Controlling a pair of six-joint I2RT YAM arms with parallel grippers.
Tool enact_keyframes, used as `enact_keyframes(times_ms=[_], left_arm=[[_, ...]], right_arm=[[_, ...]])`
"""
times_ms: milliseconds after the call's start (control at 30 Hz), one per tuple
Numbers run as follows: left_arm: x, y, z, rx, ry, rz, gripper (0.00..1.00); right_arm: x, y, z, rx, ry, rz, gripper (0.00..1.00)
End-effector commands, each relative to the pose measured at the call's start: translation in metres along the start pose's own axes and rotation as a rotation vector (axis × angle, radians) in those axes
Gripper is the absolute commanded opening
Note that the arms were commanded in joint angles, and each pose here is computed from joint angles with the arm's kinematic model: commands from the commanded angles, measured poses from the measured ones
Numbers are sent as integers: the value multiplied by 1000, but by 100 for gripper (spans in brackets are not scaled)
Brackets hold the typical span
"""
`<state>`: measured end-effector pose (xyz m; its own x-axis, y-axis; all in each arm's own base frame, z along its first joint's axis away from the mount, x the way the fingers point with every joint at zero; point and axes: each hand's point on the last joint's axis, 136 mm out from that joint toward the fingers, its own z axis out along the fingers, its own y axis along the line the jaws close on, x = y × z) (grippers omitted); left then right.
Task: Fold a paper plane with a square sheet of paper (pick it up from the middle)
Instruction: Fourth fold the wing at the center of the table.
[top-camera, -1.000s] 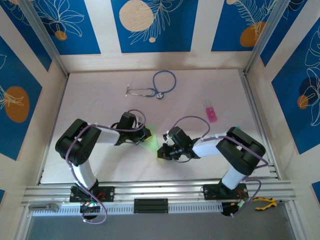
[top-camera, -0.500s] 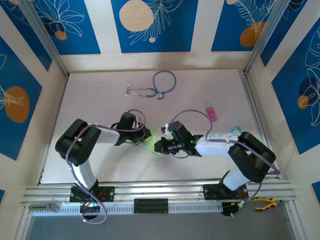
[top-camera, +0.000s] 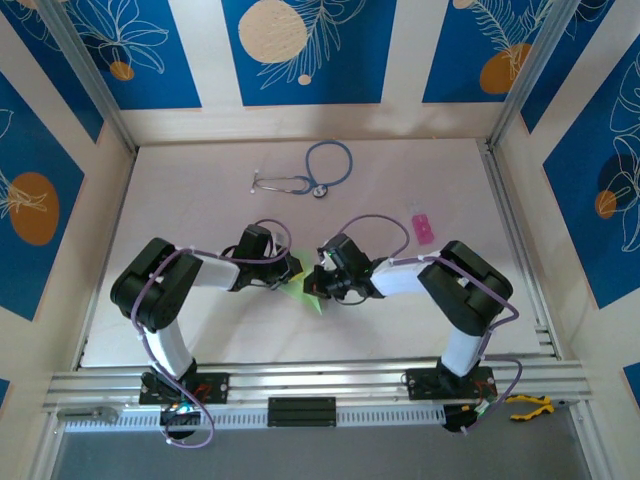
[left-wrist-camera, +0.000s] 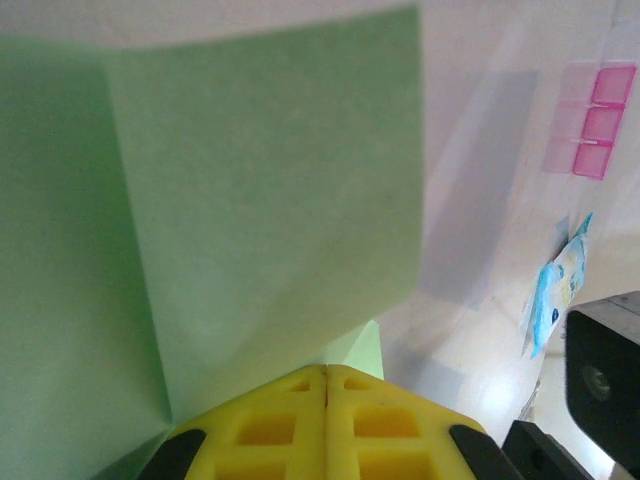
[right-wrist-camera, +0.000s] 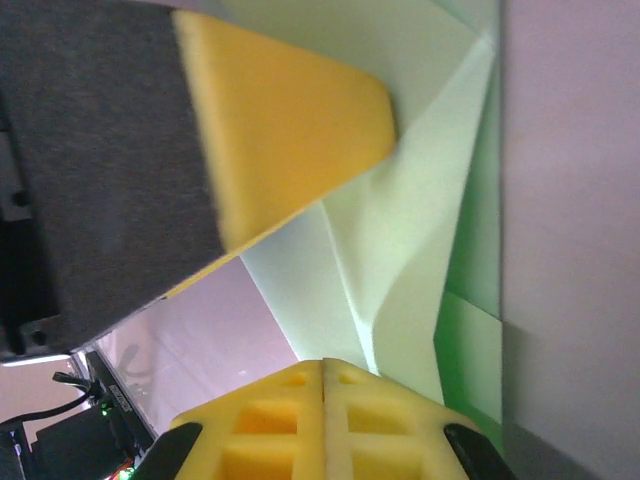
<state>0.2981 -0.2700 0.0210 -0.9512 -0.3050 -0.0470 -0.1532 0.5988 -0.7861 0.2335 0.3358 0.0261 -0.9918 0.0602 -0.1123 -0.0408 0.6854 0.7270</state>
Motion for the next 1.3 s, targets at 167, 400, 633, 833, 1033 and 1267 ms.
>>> enact_keyframes(times_ms=[167,400,633,833,1033,1267], left_arm=[[7,25,3,-68,16,-48,4],[1,2,-3,-22,7,8,6],[-1,-28,-15,37,17,92,9],[5,-36,-25,31,30,135,10],[15,-31,-30,2,62,159,9],[22,-31,-24,19,100,150,8]], right_arm=[[36,-46,8,127,80,59,4],[42,-54,10,142,82,80,4],[42,-56,10,146,81,88,3],[41,-60,7,152,64,95,3],[41,-65,5,152,59,107,3],[41,-62,7,138,70,106,3]])
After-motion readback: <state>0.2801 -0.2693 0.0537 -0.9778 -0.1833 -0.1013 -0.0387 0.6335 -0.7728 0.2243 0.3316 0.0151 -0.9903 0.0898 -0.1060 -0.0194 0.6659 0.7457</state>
